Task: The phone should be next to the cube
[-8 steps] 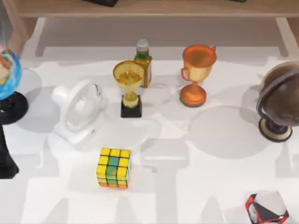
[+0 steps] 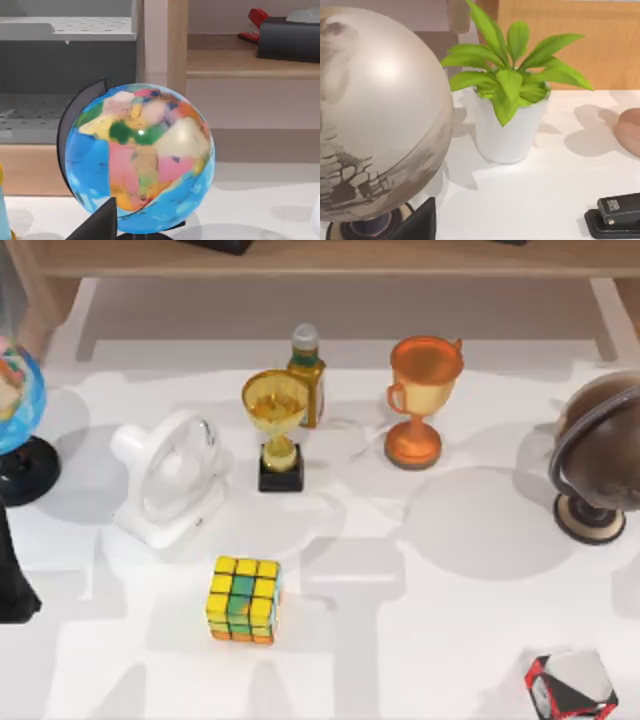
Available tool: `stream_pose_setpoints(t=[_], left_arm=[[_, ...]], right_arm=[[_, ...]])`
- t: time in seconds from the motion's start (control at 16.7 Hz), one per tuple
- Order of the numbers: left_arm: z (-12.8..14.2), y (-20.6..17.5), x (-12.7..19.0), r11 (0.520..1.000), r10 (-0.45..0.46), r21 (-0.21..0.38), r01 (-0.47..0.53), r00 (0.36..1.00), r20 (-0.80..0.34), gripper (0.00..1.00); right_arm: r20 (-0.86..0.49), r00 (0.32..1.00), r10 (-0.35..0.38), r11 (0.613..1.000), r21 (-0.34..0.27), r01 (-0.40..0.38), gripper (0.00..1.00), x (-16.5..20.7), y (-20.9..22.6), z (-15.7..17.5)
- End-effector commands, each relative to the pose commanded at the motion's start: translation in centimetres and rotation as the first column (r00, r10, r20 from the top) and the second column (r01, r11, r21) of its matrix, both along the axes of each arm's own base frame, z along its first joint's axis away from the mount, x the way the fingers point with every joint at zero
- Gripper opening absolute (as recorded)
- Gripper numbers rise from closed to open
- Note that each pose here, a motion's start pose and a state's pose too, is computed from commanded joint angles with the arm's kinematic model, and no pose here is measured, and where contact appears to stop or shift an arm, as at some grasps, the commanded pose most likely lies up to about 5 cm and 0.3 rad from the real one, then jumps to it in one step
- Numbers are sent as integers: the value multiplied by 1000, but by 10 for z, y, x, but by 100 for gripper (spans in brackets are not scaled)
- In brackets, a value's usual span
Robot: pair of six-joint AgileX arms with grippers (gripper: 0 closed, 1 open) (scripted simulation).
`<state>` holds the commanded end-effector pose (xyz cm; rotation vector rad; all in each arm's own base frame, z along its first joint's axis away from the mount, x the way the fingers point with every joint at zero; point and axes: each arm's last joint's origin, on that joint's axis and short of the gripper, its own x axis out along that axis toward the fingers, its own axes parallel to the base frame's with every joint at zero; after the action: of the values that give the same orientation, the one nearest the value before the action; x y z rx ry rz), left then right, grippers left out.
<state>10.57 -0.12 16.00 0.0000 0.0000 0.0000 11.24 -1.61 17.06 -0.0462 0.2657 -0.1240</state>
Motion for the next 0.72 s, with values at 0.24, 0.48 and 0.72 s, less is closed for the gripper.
stream_pose_setpoints(t=[0.24, 0.48, 0.72], left_arm=[[0, 0, 0, 1000, 0, 0, 0, 1000, 0, 100], [0, 0, 0, 1000, 0, 0, 0, 1000, 0, 100], [0, 0, 0, 1000, 0, 0, 0, 1000, 0, 100]], right_arm=[[-370, 923, -108, 994, -7, 113, 100, 15, -21, 1], [-708, 694, -133, 977, 24, 212, 100, 32, -50, -7], [-897, 439, -60, 952, 81, 295, 100, 43, -80, -21]])
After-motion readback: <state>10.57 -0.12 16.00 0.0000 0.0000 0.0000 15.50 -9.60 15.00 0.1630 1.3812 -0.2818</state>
